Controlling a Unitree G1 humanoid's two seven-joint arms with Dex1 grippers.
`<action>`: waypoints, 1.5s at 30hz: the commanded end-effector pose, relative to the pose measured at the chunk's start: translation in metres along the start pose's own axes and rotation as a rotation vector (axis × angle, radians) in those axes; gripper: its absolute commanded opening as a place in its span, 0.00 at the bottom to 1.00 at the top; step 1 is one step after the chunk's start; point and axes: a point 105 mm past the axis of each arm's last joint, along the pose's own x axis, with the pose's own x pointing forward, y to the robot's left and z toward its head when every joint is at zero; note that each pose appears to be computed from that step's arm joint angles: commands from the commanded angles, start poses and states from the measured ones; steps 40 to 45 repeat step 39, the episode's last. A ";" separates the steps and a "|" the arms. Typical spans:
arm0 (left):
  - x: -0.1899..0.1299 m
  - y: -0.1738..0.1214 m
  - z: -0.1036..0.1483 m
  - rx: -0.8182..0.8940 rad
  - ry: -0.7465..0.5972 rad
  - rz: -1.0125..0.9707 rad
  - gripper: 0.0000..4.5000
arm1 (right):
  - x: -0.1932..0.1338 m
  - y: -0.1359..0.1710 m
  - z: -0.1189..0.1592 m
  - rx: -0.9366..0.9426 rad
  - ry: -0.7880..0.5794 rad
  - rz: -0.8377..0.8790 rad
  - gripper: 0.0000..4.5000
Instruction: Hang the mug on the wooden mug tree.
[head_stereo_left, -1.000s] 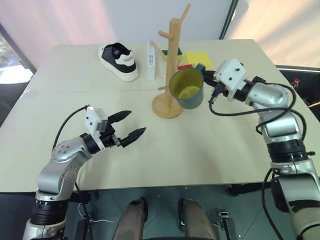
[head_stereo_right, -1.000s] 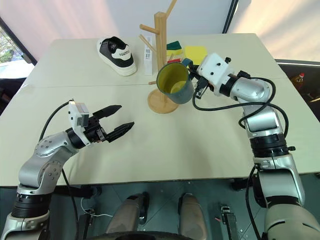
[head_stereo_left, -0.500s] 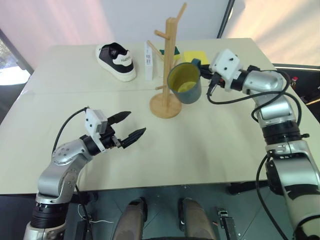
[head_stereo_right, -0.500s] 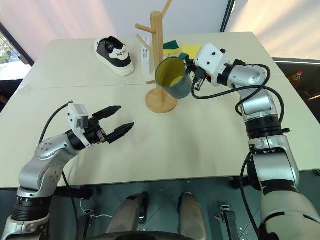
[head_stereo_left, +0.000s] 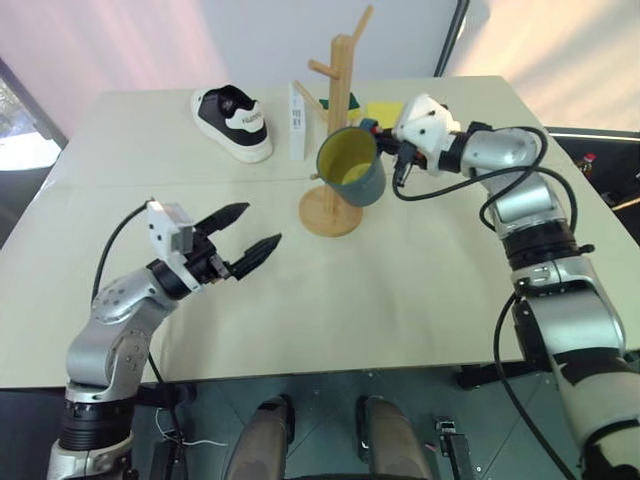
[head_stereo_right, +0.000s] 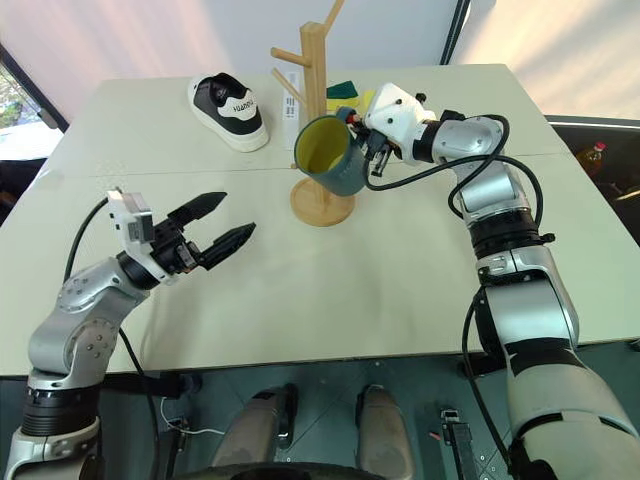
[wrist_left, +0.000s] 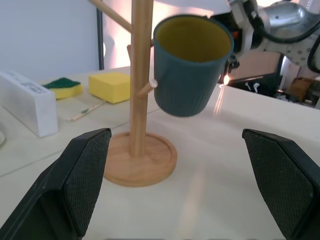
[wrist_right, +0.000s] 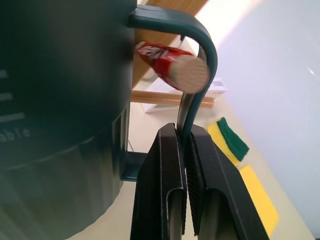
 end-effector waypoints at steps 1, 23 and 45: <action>0.000 -0.002 0.016 0.049 -0.048 -0.008 1.00 | -0.001 -0.014 0.018 -0.045 -0.047 -0.030 0.01; -0.006 0.028 -0.016 0.052 0.038 0.193 1.00 | -0.095 -0.028 -0.037 0.241 -0.090 -0.399 0.65; -0.051 0.074 -0.067 0.045 0.156 0.594 1.00 | -0.094 0.070 -0.102 0.666 -0.034 -0.430 0.65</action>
